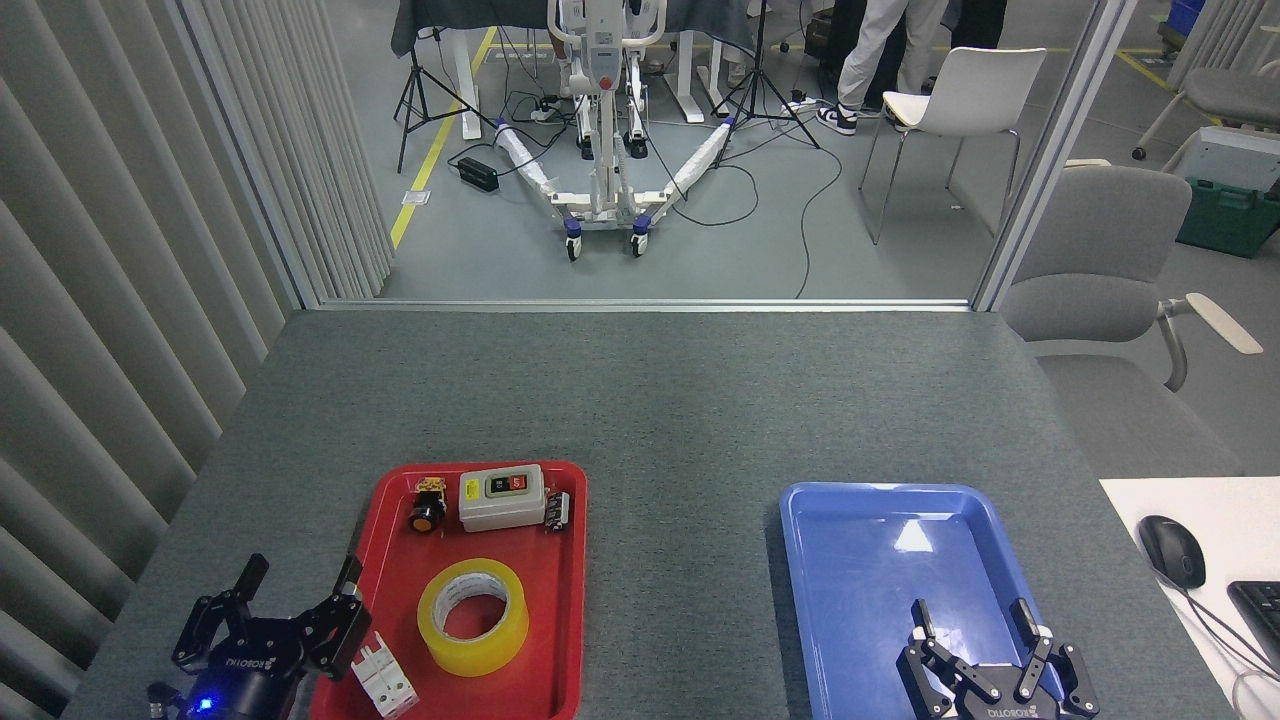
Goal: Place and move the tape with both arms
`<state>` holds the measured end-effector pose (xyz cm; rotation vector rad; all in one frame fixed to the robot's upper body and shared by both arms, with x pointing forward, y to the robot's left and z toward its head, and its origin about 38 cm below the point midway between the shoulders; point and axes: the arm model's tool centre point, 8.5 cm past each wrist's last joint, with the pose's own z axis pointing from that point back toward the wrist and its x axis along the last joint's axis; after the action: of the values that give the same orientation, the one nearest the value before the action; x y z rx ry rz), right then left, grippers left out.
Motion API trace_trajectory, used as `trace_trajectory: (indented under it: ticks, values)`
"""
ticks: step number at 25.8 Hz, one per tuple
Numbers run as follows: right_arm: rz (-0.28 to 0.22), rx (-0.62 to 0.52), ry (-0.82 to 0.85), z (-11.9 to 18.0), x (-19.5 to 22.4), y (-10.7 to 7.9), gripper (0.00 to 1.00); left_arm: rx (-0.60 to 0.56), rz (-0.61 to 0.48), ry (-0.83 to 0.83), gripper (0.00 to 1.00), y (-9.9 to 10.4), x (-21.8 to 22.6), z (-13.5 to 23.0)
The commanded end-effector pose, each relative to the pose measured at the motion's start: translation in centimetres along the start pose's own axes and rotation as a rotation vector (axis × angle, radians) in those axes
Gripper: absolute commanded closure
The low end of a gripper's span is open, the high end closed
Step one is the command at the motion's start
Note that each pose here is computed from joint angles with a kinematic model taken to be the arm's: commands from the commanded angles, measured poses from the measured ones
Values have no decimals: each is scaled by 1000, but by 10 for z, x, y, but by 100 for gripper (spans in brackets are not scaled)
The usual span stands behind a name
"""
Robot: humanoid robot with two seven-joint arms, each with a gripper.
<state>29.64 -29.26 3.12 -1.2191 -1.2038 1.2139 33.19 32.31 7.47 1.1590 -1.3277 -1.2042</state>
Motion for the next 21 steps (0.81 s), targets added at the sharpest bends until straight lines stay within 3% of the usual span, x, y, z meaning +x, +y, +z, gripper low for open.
trace_trajectory:
  ticks: [1, 21]
  values:
    - [-4, -4, 0, 1, 2, -1, 0, 7, -1, 0, 0, 0, 0, 0]
    - [-7, -8, -7, 2, 4, -2, 0, 31, 26, -20, 0, 6, 0, 0]
